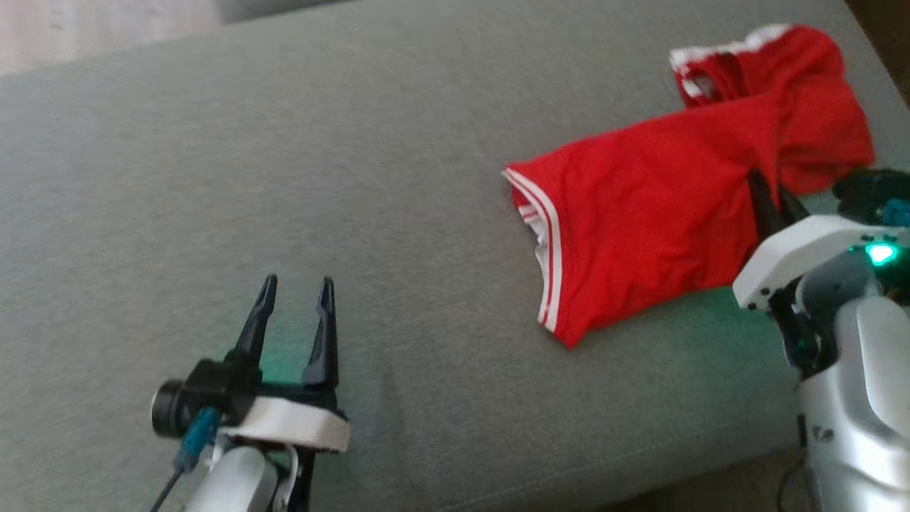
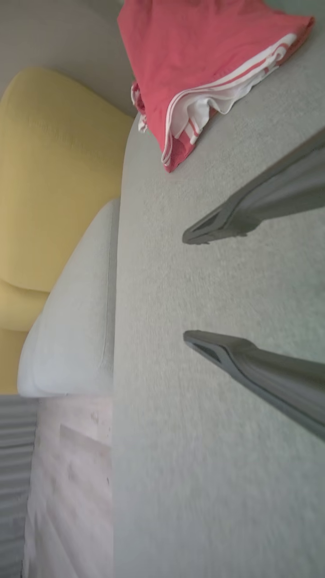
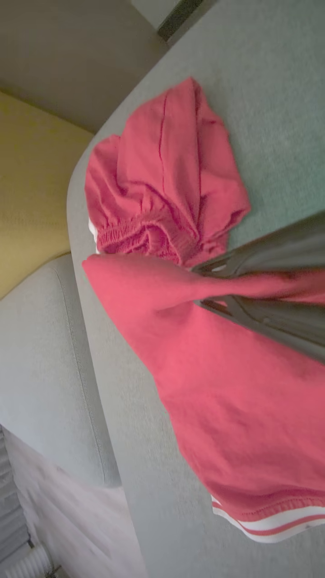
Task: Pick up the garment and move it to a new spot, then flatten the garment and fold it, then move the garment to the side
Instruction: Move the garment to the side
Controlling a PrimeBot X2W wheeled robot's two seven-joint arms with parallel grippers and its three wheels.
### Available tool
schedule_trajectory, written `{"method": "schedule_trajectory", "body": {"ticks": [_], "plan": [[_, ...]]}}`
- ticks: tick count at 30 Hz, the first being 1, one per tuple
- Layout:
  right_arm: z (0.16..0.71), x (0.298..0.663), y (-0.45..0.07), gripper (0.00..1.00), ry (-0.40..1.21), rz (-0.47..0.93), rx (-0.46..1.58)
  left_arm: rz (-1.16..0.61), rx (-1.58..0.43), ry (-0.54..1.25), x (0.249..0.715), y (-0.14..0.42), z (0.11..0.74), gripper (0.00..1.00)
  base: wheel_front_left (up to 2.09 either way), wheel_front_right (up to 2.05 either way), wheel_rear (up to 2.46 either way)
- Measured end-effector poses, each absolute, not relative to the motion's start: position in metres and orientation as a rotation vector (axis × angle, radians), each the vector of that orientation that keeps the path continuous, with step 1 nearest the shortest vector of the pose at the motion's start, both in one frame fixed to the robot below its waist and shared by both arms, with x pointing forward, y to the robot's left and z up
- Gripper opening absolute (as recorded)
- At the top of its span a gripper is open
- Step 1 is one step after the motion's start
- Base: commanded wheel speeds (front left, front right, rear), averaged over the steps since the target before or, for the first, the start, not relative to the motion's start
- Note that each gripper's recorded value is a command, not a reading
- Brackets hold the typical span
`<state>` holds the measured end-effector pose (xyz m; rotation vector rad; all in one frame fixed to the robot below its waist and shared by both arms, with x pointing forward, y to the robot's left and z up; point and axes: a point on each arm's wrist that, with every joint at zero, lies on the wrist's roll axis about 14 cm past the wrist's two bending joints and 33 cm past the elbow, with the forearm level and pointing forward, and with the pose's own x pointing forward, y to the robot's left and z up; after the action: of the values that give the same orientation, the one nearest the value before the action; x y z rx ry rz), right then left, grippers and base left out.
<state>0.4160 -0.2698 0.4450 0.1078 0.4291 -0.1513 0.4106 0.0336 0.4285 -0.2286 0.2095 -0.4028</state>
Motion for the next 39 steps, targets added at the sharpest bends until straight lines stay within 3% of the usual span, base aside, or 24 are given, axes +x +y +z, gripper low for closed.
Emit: {"method": "schedule_trajectory", "body": {"ticks": [9,21,38,39], "plan": [[0.437,0.417,-0.295,0.0,0.458,-0.214,0.089,-0.504,-0.233,0.263,0.423,-0.002,0.408,1.0,0.0,0.0,0.0],[0.494,0.469,-0.32,0.0,0.368,-0.213,0.052,-0.384,-0.216,0.221,0.412,0.041,0.425,1.0,0.0,0.0,0.0],[0.495,0.481,-0.394,0.0,0.428,-0.399,-0.026,-0.227,-0.211,0.241,0.395,0.094,0.417,1.0,0.0,0.0,0.0],[0.494,0.48,-0.399,0.15,0.427,-0.413,-0.028,-0.222,-0.209,0.245,0.395,0.095,0.415,1.0,0.0,0.0,0.0]]}}
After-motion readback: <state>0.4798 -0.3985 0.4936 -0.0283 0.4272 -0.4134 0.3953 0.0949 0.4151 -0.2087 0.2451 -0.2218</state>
